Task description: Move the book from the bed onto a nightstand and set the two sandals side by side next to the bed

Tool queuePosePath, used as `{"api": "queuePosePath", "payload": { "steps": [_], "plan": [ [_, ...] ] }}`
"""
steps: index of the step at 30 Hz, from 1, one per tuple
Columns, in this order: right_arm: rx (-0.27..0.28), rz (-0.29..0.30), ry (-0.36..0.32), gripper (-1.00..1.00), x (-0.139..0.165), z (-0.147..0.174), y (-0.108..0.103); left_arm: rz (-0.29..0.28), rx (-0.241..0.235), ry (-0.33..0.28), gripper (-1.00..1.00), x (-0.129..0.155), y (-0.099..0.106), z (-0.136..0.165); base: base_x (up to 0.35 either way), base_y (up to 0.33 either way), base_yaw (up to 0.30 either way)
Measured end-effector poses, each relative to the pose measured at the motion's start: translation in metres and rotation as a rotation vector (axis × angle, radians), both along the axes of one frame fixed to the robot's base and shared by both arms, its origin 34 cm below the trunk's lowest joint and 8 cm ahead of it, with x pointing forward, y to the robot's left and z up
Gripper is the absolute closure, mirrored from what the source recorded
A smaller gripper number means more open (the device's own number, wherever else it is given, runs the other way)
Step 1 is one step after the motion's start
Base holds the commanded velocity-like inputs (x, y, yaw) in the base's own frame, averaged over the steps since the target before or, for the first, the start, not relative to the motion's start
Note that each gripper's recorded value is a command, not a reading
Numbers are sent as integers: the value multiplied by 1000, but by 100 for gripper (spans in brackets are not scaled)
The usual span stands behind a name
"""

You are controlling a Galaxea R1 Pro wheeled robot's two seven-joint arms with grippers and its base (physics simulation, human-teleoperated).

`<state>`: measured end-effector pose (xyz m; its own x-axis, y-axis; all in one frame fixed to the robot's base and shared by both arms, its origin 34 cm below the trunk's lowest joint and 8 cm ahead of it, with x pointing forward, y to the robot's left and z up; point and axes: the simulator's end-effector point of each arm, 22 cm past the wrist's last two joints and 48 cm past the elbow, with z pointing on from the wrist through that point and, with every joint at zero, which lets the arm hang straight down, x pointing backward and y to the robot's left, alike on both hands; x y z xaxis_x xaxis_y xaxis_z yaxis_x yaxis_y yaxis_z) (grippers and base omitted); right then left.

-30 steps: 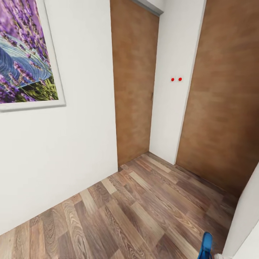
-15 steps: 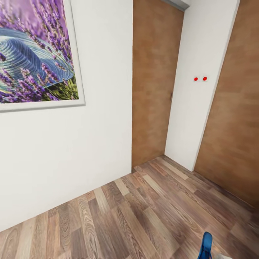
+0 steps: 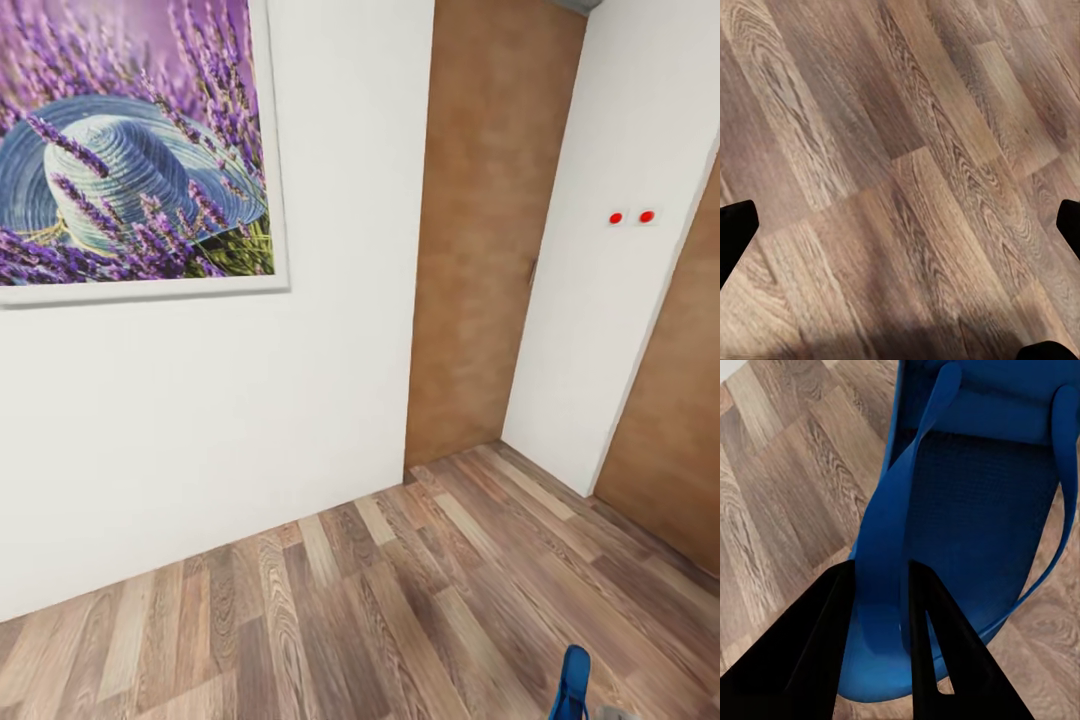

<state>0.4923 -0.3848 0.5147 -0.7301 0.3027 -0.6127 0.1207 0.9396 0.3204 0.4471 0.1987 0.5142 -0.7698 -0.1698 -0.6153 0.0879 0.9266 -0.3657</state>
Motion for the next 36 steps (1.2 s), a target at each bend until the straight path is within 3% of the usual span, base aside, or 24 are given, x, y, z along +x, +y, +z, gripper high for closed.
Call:
{"api": "queuePosePath", "payload": {
  "steps": [7,32,36],
  "plan": [
    [0,0,0,100,0,0,0,0,0,0,-100,0,0,0,229,0,291],
    [2,0,0,100,0,0,1,0,0,0,-100,0,0,0,10,0,291],
    [1,0,0,100,0,0,1,2,0,0,-100,0,0,0,269,0,291]
  ]
}}
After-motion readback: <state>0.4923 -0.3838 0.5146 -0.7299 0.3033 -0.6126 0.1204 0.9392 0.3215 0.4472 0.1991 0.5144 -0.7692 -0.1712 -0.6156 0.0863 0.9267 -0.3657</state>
